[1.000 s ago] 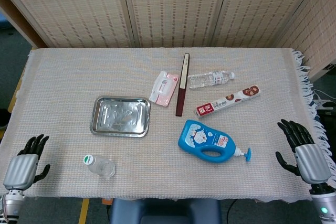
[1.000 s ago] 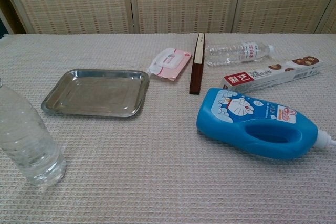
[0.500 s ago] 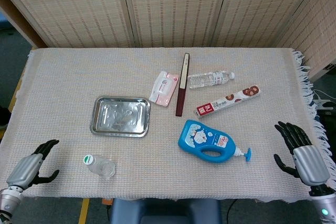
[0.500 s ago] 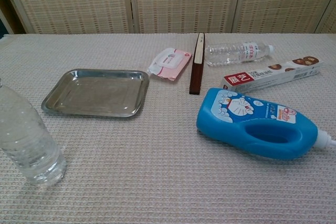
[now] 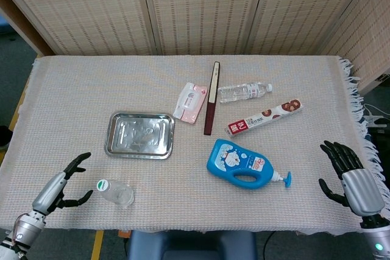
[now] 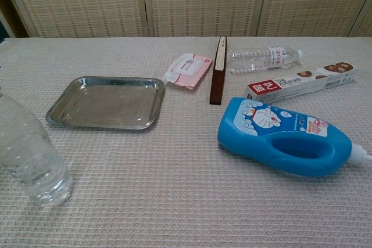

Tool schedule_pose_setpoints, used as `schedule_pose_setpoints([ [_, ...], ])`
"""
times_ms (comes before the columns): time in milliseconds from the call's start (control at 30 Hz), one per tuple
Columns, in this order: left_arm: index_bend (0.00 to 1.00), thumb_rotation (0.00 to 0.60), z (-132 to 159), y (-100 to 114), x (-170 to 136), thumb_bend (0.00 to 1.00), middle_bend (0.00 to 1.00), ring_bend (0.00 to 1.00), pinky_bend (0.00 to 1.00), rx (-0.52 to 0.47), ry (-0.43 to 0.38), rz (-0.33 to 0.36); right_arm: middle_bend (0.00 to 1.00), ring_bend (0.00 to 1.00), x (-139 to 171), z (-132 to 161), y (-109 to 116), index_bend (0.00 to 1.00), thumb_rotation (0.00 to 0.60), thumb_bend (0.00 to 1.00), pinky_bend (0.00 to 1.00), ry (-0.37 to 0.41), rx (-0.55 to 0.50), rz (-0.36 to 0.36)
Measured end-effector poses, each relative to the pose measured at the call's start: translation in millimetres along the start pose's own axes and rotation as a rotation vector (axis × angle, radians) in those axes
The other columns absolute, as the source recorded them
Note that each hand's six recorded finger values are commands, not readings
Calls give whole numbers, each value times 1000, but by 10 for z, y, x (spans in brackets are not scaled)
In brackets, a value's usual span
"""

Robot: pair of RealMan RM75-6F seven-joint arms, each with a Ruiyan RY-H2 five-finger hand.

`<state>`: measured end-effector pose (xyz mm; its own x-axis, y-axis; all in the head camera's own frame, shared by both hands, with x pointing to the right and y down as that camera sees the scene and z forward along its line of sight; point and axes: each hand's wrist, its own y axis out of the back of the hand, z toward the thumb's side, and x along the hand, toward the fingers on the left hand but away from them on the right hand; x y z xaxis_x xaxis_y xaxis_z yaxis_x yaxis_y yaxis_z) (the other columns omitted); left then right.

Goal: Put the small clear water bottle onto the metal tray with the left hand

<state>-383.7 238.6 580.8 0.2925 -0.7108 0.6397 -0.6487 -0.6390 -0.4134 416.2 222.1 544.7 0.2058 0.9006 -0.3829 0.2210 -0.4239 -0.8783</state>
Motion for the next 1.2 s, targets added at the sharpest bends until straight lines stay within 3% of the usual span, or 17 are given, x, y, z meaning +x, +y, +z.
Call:
schedule_pose_setpoints([
  [467, 0, 600, -114, 116, -189, 374, 0, 0, 186, 107, 87, -29, 31, 0, 11, 15, -23, 68, 600, 152, 86, 7, -5, 22],
  [667, 0, 600, -53, 58, -372, 374, 0, 0, 186, 133, 102, -69, 31, 0, 14, 19, -27, 68, 600, 151, 86, 9, -5, 24],
  [1200, 0, 600, 156, -198, -386, 374, 0, 0, 186, -15, 51, -50, 31, 0, 22, 29, -41, 69, 600, 151, 86, 16, -6, 31],
])
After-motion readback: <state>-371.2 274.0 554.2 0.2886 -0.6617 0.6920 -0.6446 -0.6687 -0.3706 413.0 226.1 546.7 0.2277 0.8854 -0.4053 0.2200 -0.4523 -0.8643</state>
